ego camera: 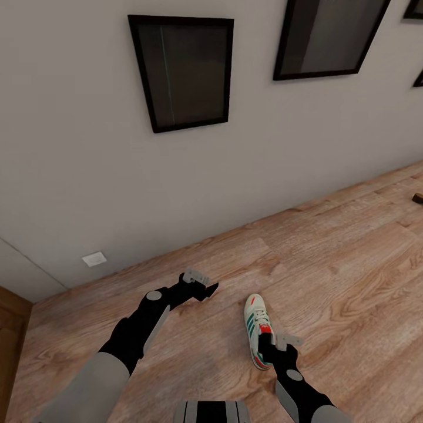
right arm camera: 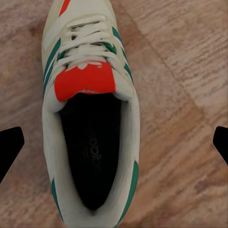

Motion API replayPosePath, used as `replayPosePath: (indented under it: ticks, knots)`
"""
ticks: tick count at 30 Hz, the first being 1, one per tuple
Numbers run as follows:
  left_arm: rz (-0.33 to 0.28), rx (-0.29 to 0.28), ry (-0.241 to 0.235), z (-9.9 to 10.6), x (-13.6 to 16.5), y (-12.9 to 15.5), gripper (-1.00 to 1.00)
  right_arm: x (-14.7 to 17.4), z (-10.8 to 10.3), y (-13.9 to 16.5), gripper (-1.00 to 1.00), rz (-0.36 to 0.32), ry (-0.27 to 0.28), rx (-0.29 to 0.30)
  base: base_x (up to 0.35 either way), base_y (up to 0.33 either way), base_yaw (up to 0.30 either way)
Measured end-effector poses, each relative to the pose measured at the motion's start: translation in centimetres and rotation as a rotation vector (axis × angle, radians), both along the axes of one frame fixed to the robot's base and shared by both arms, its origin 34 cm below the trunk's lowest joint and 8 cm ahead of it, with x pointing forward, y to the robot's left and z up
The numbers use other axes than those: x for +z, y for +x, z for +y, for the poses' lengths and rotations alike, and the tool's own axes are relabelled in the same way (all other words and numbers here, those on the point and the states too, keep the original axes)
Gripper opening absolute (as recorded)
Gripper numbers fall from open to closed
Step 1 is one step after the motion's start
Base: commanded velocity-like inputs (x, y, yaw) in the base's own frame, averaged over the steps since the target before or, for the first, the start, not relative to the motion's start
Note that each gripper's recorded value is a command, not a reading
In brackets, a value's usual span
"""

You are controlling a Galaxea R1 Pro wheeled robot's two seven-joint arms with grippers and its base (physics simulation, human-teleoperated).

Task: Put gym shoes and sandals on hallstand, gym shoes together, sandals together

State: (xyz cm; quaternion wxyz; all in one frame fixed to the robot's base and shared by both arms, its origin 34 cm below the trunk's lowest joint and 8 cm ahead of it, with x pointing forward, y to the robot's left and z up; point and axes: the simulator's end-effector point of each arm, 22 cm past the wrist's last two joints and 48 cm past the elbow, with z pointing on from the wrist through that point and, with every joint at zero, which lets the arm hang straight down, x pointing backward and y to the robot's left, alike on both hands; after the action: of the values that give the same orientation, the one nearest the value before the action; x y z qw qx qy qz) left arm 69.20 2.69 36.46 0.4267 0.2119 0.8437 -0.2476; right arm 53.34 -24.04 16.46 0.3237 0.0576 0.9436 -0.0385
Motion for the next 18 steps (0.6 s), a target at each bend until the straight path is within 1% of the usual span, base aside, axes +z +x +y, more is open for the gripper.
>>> replayPosePath:
  ticks: [16,18]
  knots:
    - [0.017,0.001,0.001,0.0,-1.0,-0.2,1.00,-0.8,0.0,-0.6,1.00,0.017,0.000,0.000,0.000,0.000,0.000]
    - [0.026,0.001,0.001,0.0,-1.6,-0.4,1.00,-1.1,0.0,-0.9,1.00,0.025,0.000,-0.001,0.000,0.000,0.000]
